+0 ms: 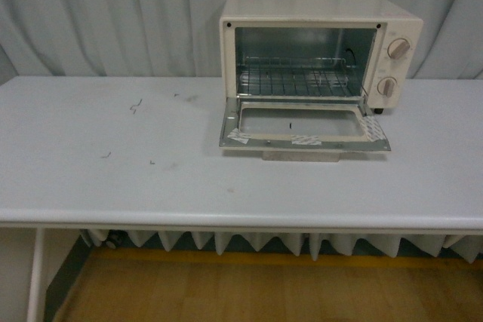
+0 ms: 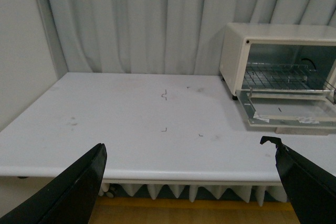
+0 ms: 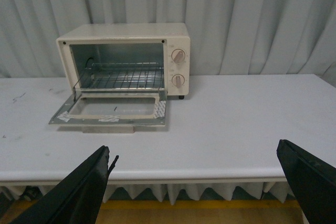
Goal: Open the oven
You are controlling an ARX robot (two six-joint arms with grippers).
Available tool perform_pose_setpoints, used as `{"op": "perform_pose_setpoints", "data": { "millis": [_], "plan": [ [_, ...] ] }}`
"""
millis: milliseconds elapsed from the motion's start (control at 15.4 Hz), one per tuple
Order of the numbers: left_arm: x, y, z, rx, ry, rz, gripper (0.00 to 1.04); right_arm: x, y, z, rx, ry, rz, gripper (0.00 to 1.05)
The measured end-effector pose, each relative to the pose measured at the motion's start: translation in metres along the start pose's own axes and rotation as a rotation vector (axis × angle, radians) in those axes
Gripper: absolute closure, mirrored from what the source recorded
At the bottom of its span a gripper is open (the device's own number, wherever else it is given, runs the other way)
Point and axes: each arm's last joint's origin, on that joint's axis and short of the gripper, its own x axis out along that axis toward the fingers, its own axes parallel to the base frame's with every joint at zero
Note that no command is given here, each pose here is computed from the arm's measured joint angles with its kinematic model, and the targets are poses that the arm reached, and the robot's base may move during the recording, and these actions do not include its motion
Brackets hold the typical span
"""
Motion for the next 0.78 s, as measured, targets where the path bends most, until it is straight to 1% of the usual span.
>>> {"op": "perform_pose_setpoints", "data": {
  "millis": [781],
  "plan": [
    [0.0000,0.0000,0.0000,0.000,0.000,0.000,0.07,0.0000,0.0000,0.0000,0.000,0.000,0.000,0.06]
  ]
}}
